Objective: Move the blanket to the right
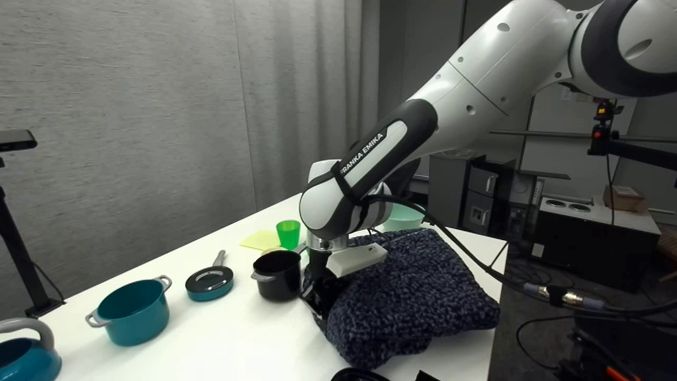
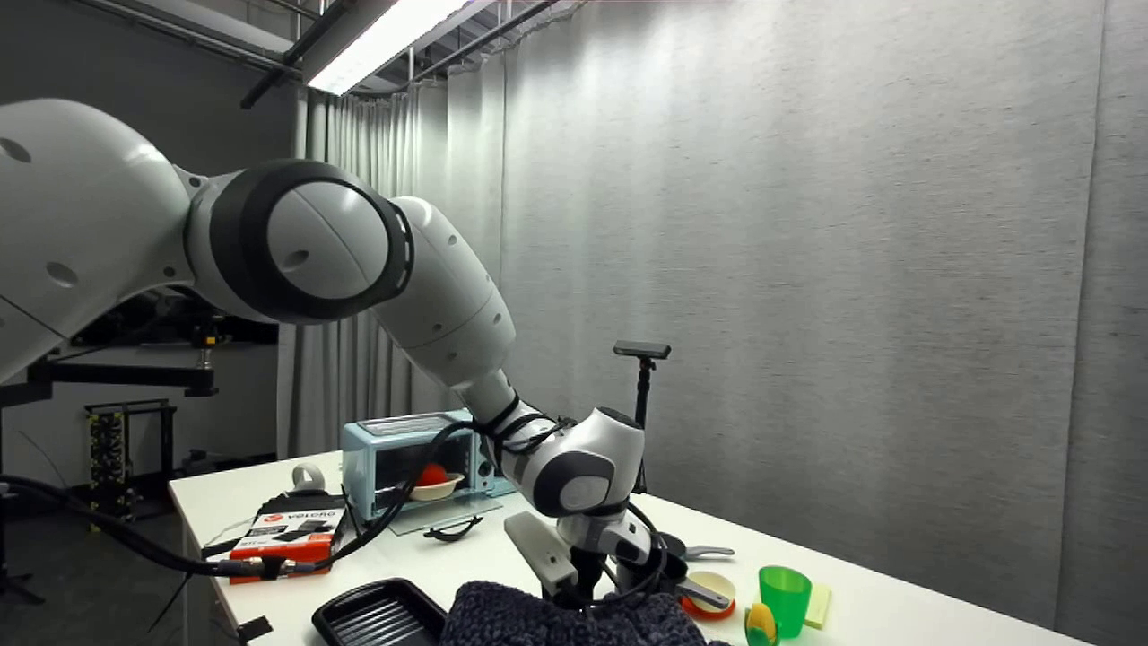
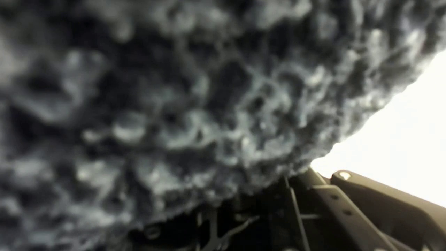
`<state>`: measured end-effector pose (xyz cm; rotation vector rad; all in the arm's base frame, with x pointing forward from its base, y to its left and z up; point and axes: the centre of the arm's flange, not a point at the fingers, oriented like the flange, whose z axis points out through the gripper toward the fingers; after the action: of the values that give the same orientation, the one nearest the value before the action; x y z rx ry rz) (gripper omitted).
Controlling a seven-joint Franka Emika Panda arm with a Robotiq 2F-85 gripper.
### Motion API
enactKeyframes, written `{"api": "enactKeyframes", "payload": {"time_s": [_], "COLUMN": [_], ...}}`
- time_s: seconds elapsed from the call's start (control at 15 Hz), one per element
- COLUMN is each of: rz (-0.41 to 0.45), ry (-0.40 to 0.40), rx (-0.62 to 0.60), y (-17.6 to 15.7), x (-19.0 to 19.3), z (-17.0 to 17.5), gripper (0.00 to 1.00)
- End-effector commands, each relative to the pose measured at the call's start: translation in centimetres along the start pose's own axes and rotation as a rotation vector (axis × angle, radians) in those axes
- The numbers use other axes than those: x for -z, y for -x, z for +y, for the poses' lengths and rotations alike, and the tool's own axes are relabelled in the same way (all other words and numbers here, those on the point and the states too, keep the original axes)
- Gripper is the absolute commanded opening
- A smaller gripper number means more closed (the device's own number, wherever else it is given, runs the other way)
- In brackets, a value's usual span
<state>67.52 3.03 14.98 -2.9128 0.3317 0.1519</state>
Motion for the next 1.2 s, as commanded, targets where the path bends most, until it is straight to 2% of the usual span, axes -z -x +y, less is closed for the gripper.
{"api": "enactKeyframes", "payload": {"time_s": [0.0, 0.33, 0.8, 0.93, 1.13], "rz": [-0.005, -0.002, -0.02, 0.001, 0.053], "ry": [0.07, 0.082, 0.091, 0.074, 0.026], "rx": [-0.121, -0.217, -0.341, -0.341, -0.263], "y": [0.8, 1.1, 3.1, 3.2, 2.5], "x": [-1.0, -0.3, 0.5, 0.9, 2.7], "z": [4.5, 6.3, 9.6, 9.5, 7.6], "gripper": [0.0, 0.0, 0.0, 0.0, 0.0]}}
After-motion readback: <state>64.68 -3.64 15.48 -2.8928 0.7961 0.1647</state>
